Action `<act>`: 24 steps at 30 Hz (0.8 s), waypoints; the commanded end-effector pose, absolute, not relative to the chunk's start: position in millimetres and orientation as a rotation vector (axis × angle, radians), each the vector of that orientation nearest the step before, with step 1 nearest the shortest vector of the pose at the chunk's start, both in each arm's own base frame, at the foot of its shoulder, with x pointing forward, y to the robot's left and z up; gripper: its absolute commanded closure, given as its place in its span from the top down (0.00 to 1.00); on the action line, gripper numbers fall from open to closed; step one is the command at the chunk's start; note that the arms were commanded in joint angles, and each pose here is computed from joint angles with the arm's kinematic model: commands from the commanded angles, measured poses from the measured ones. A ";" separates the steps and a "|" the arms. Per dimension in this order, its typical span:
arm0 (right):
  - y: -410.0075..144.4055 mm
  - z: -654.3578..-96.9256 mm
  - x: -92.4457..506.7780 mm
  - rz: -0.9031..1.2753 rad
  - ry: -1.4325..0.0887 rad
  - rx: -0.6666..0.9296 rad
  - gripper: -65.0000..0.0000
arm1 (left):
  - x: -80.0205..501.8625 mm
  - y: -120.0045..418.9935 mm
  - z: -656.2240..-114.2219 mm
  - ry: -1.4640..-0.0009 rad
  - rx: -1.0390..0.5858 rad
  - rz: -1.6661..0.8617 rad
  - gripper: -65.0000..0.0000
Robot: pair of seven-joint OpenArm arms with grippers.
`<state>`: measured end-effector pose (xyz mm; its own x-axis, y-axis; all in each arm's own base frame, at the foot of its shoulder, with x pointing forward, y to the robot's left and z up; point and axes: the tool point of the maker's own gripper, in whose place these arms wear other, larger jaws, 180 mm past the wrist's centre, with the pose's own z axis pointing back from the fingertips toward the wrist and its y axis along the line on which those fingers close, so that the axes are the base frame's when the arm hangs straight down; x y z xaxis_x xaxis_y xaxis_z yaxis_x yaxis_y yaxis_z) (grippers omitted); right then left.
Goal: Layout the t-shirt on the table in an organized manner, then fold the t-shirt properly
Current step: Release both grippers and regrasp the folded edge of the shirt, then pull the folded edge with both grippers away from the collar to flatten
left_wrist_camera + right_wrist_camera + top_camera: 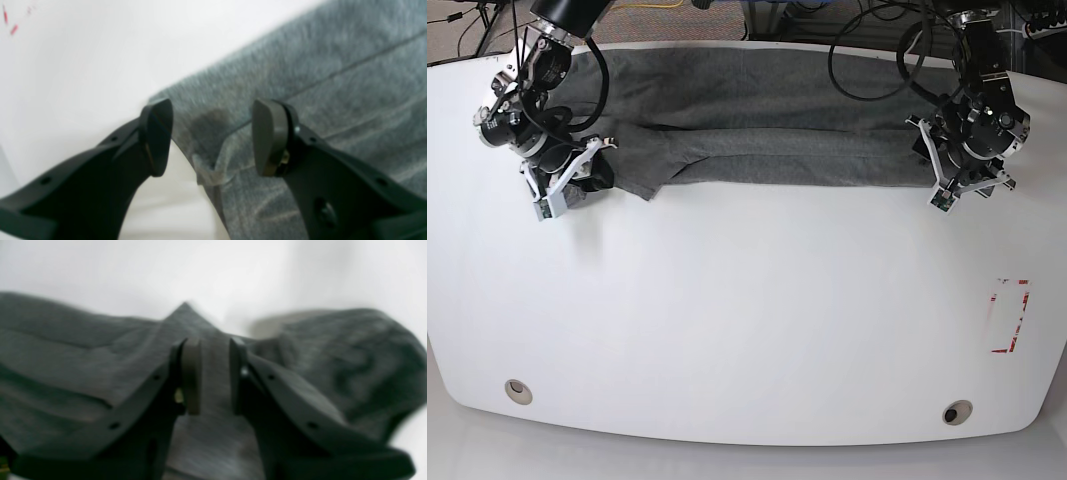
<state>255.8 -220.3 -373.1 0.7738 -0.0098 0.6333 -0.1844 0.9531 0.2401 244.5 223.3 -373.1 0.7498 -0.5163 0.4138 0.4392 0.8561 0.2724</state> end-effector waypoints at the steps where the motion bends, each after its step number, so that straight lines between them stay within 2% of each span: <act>1: -244.3 -372.9 247.7 0.108 -0.650 0.213 0.15 | 247.3 227.0 -378.2 -0.492 0.154 -0.516 0.53; 6: -269.1 -380.2 228.3 0.113 -0.575 0.088 0.16 | 238.3 233.9 -399.1 -0.424 0.128 -0.502 0.53; 11: -282.5 -385.1 212.2 0.102 -0.527 0.030 0.16 | 237.0 235.0 -402.3 -0.426 0.119 -0.503 0.53; 20: -276.4 -343.7 217.7 0.182 -0.610 -0.058 0.16 | 241.2 234.3 -393.3 -0.454 0.134 -0.512 0.53; 24: -261.8 -336.4 220.0 0.183 -0.633 0.002 0.16 | 241.2 231.9 -383.6 -0.480 0.150 -0.525 0.53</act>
